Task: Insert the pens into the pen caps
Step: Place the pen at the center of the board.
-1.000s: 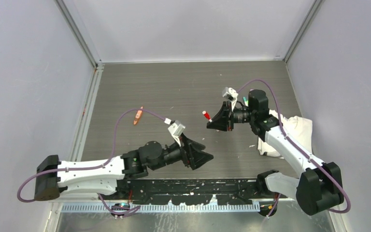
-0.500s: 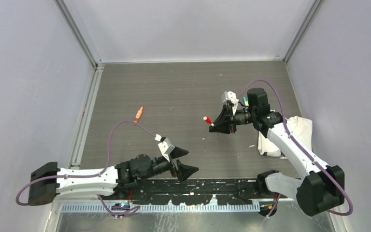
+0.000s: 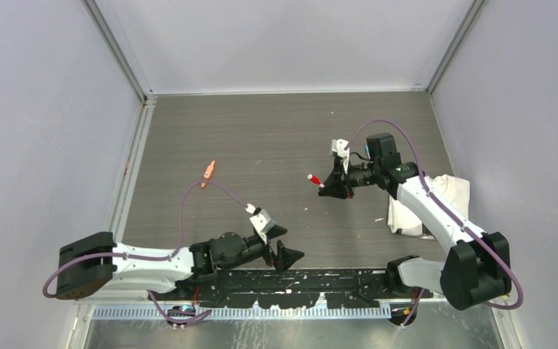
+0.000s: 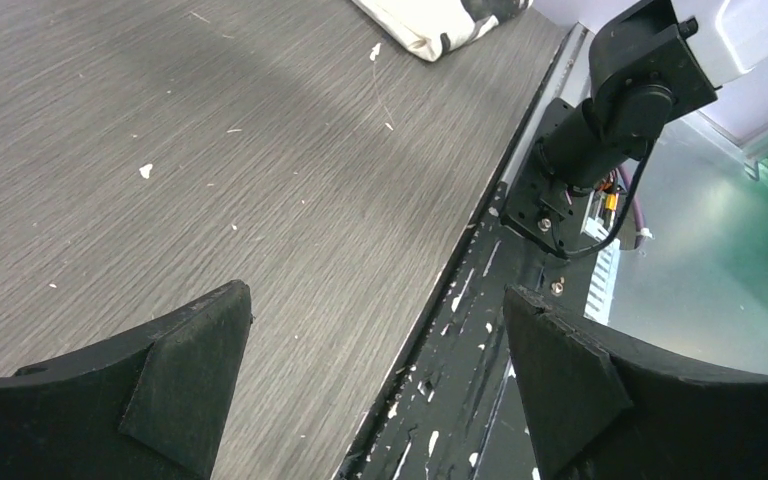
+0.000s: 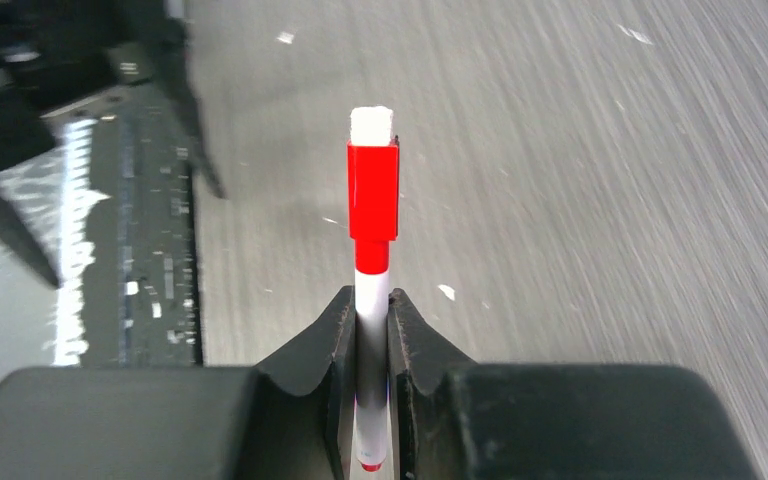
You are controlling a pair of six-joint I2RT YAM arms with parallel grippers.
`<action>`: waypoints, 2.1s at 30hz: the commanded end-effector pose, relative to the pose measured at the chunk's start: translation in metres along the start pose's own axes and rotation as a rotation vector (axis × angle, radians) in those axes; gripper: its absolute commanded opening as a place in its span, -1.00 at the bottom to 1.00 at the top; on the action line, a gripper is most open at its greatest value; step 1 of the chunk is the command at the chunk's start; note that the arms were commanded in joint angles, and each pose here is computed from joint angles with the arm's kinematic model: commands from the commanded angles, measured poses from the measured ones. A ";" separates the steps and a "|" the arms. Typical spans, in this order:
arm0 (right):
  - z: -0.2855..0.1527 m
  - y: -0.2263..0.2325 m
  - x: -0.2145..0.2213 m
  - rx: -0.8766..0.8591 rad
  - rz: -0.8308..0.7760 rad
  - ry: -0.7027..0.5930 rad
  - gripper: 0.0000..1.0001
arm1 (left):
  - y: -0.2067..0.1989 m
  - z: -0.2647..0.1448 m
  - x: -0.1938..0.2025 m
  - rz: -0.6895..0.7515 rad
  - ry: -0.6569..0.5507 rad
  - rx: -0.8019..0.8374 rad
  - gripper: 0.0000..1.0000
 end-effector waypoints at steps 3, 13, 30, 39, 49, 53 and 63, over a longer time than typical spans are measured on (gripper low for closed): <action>-0.013 -0.071 0.028 0.371 0.128 0.193 -0.91 | -0.001 0.006 -0.010 -0.030 -0.081 0.001 0.94; -0.056 -0.148 0.095 0.985 0.397 0.440 -0.88 | 0.004 0.005 -0.003 -0.073 -0.084 -0.004 0.94; -0.088 -0.160 0.167 1.050 0.526 0.759 -0.81 | 0.014 -0.006 0.000 -0.091 -0.091 -0.040 0.93; -0.091 -0.159 0.176 1.036 0.555 0.795 -0.58 | 0.012 -0.006 -0.002 -0.093 -0.096 -0.038 0.92; -0.098 -0.162 0.165 1.034 0.565 0.745 -0.28 | 0.006 -0.006 -0.012 -0.090 -0.094 -0.034 0.92; -0.104 -0.164 0.144 1.029 0.552 0.708 -0.23 | 0.007 -0.004 -0.026 -0.090 -0.076 -0.057 0.92; -0.111 -0.121 0.033 0.747 0.329 0.408 -0.06 | 0.055 -0.009 -0.076 -0.179 -0.036 -0.179 0.92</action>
Point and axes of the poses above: each gripper's point midway between its finger pads, its own z axis out along the fingers, its own y axis along the line the jaws close on, x = y × z, the point moved 4 cm from there along -z, back along the fingers, and after that the axes turned 15 degrees about -z, right-handed, at the moved point
